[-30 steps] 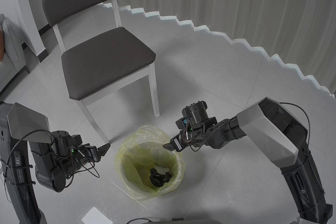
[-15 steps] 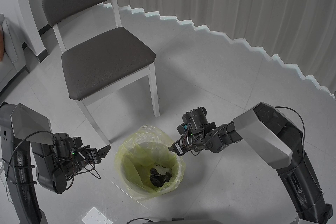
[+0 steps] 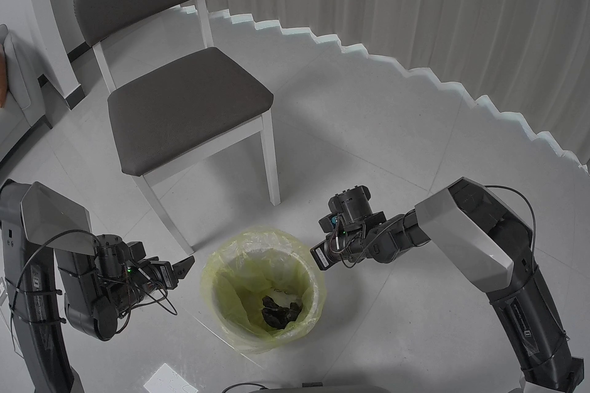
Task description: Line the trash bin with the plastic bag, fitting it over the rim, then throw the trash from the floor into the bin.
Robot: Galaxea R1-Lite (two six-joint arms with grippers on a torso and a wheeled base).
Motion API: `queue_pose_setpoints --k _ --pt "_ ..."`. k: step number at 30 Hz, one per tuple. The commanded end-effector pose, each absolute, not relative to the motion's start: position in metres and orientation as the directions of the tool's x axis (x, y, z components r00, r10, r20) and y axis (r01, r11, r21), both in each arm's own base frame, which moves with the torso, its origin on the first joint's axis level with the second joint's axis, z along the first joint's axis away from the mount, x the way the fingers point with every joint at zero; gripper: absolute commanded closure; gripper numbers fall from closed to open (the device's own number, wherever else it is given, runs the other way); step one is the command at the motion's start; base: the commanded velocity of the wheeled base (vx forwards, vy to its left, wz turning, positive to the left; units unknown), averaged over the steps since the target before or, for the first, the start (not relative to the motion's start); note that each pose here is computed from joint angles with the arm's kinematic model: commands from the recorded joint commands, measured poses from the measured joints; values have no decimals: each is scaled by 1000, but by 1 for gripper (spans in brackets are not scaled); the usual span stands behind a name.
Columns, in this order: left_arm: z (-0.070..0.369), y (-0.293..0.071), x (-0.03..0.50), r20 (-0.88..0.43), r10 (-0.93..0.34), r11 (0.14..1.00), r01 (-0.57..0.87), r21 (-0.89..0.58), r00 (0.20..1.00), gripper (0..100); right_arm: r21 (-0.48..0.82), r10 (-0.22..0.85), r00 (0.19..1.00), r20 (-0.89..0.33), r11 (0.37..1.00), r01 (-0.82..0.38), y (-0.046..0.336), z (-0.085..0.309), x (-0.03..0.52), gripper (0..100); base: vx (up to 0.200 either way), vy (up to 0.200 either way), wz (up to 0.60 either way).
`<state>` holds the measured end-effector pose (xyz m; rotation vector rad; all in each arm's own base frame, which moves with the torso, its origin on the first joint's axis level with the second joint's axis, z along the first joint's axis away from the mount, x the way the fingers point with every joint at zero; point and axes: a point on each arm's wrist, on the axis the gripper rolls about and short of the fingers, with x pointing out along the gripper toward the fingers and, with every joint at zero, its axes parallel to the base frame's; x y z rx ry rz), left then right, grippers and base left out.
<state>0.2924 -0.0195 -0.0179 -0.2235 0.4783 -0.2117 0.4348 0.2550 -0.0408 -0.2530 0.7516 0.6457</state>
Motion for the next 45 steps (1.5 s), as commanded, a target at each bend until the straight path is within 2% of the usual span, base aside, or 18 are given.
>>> queue_pose_setpoints --k 1,7,14,19,20,26,33,41,42,45 --pt "-19 -20 293 -424 -254 953 152 -260 869 0 11 435 558 -707 796 -605 246 -45 446 100 0 0 0" --pt "-19 -20 294 -420 -256 953 155 -260 871 0 24 412 521 -748 800 -599 246 -49 454 100 0 0 0" --pt "-19 -20 293 -421 -256 953 154 -260 870 0 27 425 529 -735 798 -602 251 -42 453 100 0 0 0" --pt "-19 -20 293 -424 -254 953 152 -260 869 0 24 444 557 -702 796 -605 250 -10 449 100 0 0 0" --pt "-19 -20 293 -423 -256 953 153 -261 869 0 26 449 563 -693 797 -604 251 -6 449 0 0 0 0" --pt "-21 -20 291 -436 -257 953 152 -261 863 0 26 457 570 -683 795 -606 253 1 448 0 0 0 0" --pt "-21 -22 290 -436 -258 954 157 -255 862 0 32 464 517 -719 766 -642 274 -30 436 0 0 0 0" --pt "-22 -21 291 -436 -255 955 154 -254 863 0 33 462 514 -723 766 -642 278 -45 440 0 0 0 0" --pt "-22 -21 291 -437 -253 955 152 -253 863 0 33 460 513 -724 767 -641 277 -44 440 100 0 0 0" --pt "-22 -22 291 -436 -255 955 154 -253 863 0 35 459 514 -724 769 -638 276 -44 440 100 0 0 0"
